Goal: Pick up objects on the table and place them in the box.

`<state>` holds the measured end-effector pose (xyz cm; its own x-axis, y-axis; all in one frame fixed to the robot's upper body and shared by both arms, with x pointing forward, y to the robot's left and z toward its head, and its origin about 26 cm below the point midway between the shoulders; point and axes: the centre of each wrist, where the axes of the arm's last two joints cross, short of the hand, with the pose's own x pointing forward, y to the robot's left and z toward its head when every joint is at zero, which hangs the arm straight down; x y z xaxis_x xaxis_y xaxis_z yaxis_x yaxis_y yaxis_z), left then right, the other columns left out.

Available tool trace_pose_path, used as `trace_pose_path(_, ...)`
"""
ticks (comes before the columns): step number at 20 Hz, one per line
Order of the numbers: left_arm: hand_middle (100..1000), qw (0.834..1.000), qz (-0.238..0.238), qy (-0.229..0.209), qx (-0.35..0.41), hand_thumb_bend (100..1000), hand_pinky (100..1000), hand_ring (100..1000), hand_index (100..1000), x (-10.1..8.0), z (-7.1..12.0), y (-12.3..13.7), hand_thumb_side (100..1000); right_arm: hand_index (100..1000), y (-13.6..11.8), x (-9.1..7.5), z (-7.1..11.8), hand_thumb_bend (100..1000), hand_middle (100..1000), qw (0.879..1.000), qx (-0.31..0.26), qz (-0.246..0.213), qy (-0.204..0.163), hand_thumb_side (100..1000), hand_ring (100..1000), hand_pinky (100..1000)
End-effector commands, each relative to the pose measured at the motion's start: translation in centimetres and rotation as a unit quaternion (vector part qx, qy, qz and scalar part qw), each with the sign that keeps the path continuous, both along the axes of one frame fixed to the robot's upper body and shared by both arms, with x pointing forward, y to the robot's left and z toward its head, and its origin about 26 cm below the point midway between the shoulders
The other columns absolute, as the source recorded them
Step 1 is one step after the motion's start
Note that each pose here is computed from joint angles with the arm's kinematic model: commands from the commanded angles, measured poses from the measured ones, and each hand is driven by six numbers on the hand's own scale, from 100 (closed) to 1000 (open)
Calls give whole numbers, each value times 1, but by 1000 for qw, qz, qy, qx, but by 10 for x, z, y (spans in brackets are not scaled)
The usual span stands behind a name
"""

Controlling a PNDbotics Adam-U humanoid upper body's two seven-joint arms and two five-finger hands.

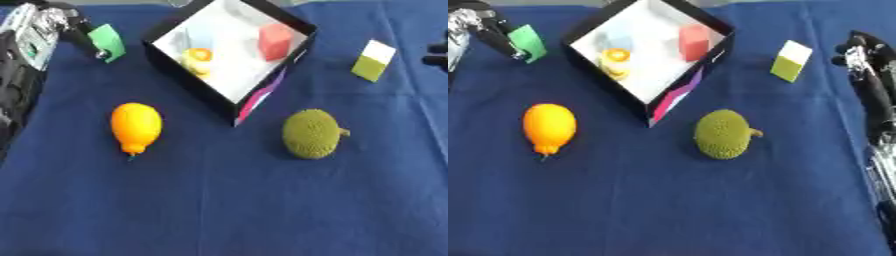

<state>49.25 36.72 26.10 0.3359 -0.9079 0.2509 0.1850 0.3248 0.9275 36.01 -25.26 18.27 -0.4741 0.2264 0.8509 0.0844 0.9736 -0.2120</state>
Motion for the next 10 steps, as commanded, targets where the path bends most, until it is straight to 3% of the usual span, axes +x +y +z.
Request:
trace_pose_path(1, 783, 1000, 12, -19, 6, 345, 861, 885, 727, -2, 16, 4, 155, 860, -1, -1, 11, 100, 715, 1000, -4, 3, -16, 704, 762, 981)
trace_pose_path(3, 771, 1000, 14, -22, 3, 332, 857, 876, 707, -2, 15, 3, 155, 860, -1, -1, 11, 100, 716, 1000, -4, 3, -16, 704, 762, 981)
trace_pose_path(4, 750, 1000, 15, -23, 1, 297, 847, 857, 666, -1, 15, 3, 100, 860, -1, -1, 11, 100, 716, 1000, -4, 3, -16, 705, 762, 981)
trace_pose_path(7, 713, 999, 21, -33, -5, 271, 835, 829, 591, -1, 16, 2, 100, 860, -1, -1, 11, 100, 716, 1000, -4, 3, -16, 705, 762, 981)
trace_pose_path(10, 688, 998, 15, -54, -5, 242, 828, 813, 564, -2, 29, -2, 100, 860, -2, -1, 10, 100, 716, 1000, -5, 2, -15, 704, 762, 982)
